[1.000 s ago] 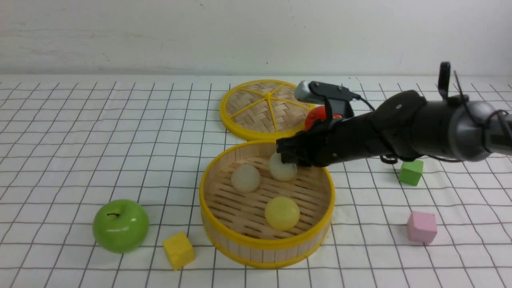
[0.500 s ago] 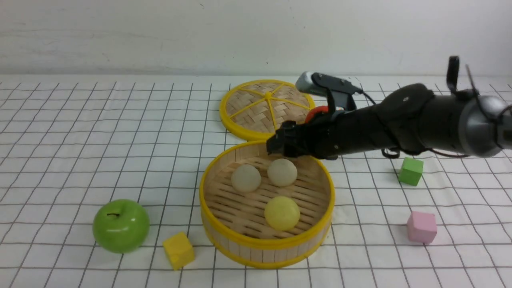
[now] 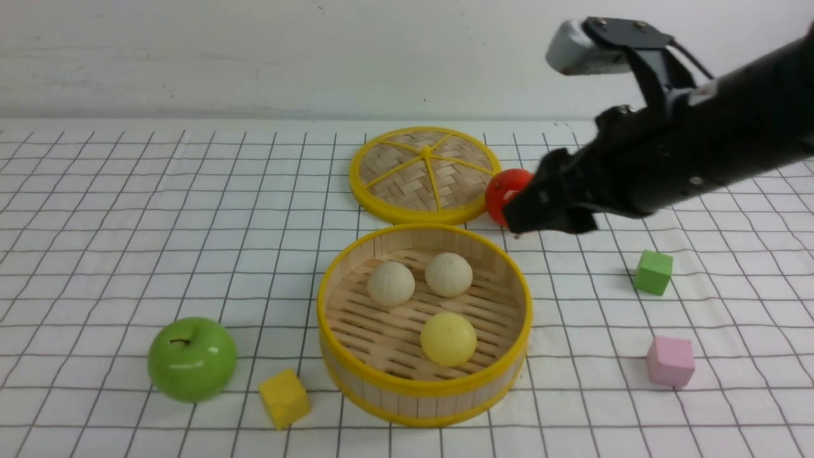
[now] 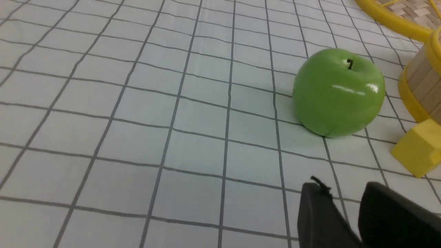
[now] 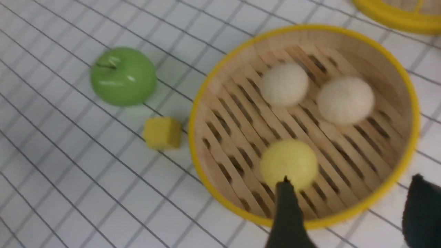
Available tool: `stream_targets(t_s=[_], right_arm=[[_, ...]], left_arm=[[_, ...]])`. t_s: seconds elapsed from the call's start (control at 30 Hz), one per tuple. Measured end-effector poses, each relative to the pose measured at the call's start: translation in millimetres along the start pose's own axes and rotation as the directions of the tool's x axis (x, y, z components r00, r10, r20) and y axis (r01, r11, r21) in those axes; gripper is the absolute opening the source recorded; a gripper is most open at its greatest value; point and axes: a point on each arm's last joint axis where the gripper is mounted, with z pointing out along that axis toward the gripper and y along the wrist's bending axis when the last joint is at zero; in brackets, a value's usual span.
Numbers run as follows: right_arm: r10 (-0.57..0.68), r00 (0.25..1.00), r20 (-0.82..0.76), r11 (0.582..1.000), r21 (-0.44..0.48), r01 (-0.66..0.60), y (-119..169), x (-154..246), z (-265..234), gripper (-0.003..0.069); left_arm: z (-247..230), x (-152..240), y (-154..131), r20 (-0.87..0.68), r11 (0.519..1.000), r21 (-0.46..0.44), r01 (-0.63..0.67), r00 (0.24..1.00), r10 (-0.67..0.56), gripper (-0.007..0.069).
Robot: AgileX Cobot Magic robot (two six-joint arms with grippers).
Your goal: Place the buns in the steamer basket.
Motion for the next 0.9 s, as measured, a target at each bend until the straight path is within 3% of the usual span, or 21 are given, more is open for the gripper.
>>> stream_targets(t_s=[0.07,0.13,0.2,0.23,0.3,0.63,0.9], right_arm=[[0.005,1.000,0.001,0.999,0.033,-0.005,0,6,-8,0.0366],[0.043,0.998,0.039,0.995,0.092,-0.046,1,26,-27,0.0243],[0.060,0.996,0.065,0.992,0.104,-0.066,3,43,-35,0.0134],[0.064,0.996,0.069,0.992,0.105,-0.071,4,47,-37,0.0123],[0.073,0.993,0.088,0.991,0.107,-0.083,8,72,-49,0.0004],[0.076,0.996,0.052,0.994,0.072,-0.080,28,155,-89,-0.0020],[0.044,0.997,-0.062,0.999,0.028,-0.042,42,187,-114,-0.0017]], left_arm=[[0,0,0,0.000,1.000,0.000,0.000,1.000,0.000,0.0183],[0,0,0,0.000,1.000,0.000,0.000,1.000,0.000,0.0185],[0,0,0,0.000,1.000,0.000,0.000,1.000,0.000,0.0188],[0,0,0,0.000,1.000,0.000,0.000,1.000,0.000,0.0188],[0,0,0,0.000,1.000,0.000,0.000,1.000,0.000,0.0193],[0,0,0,0.000,1.000,0.000,0.000,1.000,0.000,0.0198],[0,0,0,0.000,1.000,0.000,0.000,1.000,0.000,0.0206]])
